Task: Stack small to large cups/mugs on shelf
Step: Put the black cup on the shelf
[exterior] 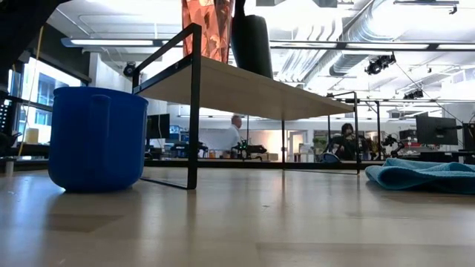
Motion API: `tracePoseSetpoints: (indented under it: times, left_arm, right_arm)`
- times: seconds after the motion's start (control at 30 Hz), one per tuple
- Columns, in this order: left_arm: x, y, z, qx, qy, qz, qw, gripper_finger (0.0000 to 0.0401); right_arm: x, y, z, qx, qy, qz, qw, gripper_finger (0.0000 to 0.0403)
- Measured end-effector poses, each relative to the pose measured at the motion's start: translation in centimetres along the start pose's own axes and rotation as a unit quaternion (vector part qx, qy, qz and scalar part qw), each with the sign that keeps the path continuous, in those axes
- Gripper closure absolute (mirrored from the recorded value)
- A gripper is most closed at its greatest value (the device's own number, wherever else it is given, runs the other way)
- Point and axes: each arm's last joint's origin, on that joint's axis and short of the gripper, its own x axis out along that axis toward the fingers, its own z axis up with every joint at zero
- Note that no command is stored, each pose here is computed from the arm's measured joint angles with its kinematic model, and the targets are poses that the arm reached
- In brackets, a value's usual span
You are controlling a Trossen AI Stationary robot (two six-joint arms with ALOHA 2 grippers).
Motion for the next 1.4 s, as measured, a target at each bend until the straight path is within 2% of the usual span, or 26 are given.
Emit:
tracePoseSetpoints:
  times: [1.13, 1.4]
  left_arm:
    - [0.0, 0.04, 0.08, 0.0, -0.005, -0.004, 1.0, 0.04]
    - [-0.06, 0.06, 0.07, 0.0, -0.006, -0.003, 1.0, 0.035]
  right_arm:
    - [0.0, -0.02, -0.05, -0.002, 0.002, -0.001, 1.0, 0.0297]
    - [0.0, -0.02, -0.05, -0.002, 0.002, -0.001, 1.0, 0.0297]
